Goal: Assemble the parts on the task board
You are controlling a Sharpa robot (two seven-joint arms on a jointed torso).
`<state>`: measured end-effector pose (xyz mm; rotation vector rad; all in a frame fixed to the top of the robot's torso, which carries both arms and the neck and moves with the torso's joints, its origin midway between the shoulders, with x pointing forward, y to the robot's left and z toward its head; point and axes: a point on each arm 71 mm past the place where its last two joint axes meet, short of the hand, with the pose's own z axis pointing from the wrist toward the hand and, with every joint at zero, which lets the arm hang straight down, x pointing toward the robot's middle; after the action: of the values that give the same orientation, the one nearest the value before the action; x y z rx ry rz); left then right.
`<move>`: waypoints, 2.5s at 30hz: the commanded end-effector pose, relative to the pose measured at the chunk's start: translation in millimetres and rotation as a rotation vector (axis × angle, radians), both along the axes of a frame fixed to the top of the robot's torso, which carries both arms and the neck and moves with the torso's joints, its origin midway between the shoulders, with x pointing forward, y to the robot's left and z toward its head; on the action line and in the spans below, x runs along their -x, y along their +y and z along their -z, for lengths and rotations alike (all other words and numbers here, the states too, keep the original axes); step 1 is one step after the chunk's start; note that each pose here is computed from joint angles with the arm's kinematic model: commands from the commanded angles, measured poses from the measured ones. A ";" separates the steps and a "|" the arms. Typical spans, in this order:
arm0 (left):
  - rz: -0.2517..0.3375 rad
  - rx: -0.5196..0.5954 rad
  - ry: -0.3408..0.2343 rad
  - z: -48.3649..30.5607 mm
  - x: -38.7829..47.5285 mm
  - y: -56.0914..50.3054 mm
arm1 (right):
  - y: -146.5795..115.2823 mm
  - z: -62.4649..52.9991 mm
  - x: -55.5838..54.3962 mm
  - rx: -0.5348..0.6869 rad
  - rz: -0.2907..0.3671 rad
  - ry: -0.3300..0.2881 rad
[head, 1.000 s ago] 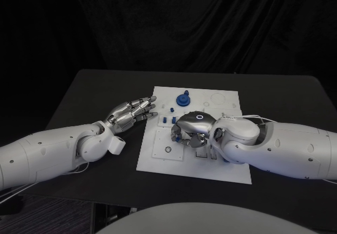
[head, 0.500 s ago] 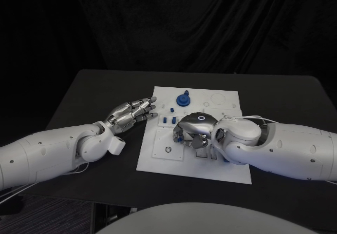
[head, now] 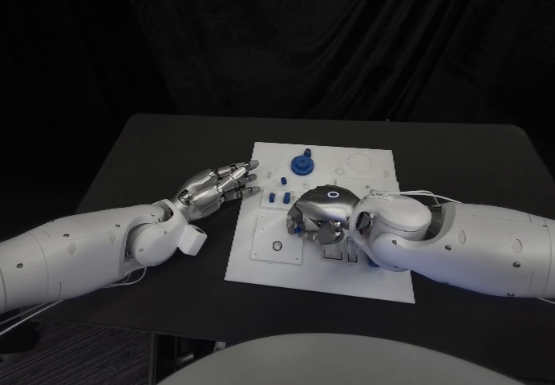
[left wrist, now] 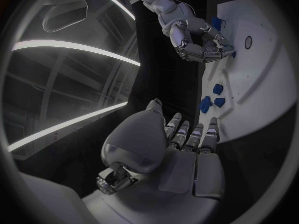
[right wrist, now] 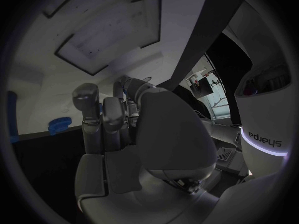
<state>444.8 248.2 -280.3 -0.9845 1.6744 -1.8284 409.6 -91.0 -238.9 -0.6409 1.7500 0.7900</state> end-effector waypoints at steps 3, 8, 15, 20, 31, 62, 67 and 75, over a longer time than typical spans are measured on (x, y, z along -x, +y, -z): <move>0.009 0.016 0.005 0.1 1.0 -1.6 | 0.1 1.6 0.8 0.012 0.008 0.001; 0.010 0.014 0.008 0.4 1.0 -1.8 | -0.1 1.6 0.5 0.012 0.009 0.001; 0.012 0.013 0.010 0.7 1.0 -2.0 | 0.7 2.0 0.2 0.016 0.009 0.002; 0.013 0.013 0.012 0.9 1.0 -2.2 | 1.9 2.3 0.0 0.018 0.008 0.003; 0.017 0.012 0.016 1.5 0.6 -2.5 | 3.7 3.3 -0.7 0.028 0.008 0.008; 0.014 0.008 0.028 7.2 2.8 -0.8 | -0.7 -0.1 -0.2 -0.009 0.013 -0.014; 0.011 0.008 0.027 7.6 3.1 0.2 | -3.8 -1.8 -0.1 -0.021 0.020 -0.022; 0.001 0.010 0.020 7.4 3.8 2.4 | -11.9 -18.9 -1.4 -0.085 0.025 -0.069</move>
<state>441.7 250.9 -288.8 -1.0093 1.7057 -1.8142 409.7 -102.3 -229.5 -0.6105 1.7114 0.7895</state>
